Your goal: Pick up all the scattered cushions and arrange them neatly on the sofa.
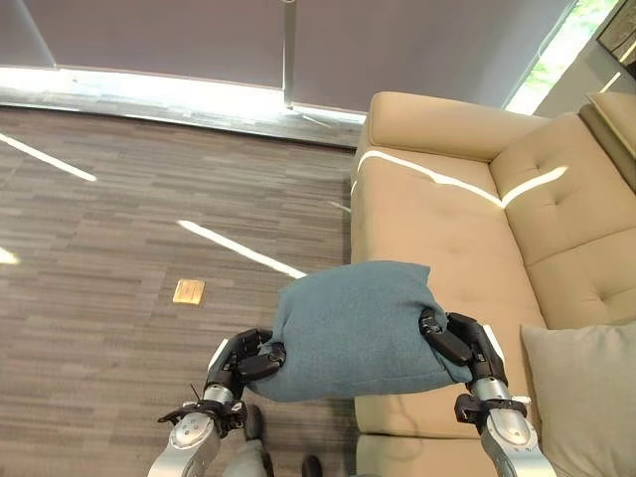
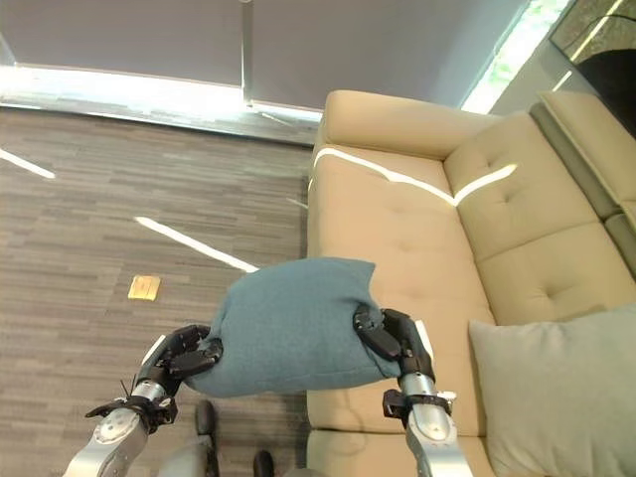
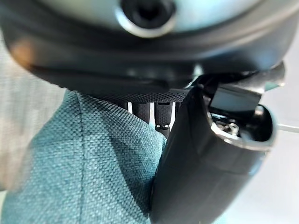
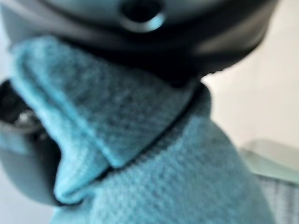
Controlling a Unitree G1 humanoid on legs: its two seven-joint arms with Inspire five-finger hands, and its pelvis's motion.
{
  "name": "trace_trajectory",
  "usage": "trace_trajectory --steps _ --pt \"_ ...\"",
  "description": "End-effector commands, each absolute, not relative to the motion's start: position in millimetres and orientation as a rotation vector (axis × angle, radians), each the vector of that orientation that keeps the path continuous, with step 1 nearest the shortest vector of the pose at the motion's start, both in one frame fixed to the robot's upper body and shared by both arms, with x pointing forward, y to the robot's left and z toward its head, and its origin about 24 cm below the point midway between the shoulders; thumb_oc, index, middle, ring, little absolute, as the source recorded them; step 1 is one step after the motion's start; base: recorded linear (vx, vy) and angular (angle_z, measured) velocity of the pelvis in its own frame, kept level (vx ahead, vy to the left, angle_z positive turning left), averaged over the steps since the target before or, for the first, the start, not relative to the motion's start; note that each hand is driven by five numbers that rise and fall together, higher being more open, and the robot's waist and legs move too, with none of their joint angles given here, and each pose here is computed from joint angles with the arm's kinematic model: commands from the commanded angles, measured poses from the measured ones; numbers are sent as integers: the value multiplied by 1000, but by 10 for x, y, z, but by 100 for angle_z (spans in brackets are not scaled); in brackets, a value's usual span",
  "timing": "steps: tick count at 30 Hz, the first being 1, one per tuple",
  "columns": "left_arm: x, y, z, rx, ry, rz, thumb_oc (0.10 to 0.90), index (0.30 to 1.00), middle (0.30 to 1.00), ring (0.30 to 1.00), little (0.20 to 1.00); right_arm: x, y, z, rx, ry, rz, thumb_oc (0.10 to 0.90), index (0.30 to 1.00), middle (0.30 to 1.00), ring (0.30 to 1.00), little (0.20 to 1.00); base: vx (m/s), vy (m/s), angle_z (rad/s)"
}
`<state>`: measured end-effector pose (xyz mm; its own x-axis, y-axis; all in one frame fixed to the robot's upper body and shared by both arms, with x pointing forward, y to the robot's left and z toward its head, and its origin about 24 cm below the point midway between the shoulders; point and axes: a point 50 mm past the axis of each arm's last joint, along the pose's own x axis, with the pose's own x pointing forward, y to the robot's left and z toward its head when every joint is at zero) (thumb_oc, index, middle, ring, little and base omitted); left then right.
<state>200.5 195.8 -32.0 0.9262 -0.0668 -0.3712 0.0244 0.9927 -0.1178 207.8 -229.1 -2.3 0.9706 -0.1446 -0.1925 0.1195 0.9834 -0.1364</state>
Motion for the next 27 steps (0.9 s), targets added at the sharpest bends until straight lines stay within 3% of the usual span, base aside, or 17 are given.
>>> trace_trajectory --steps 1,13,27 --pt "2326 1494 467 -138 -40 -332 400 300 300 300 300 2420 -1878 587 -67 -157 31 400 300 300 300 300 114 209 -56" --pt "2355 1490 479 -121 -56 -322 400 300 300 300 300 2438 -1828 566 -37 -149 51 400 300 300 300 300 226 132 -12" --pt "2282 1426 420 -196 -43 -318 400 300 300 300 300 2303 -2019 494 -62 -111 4 400 300 300 300 300 320 2 38"
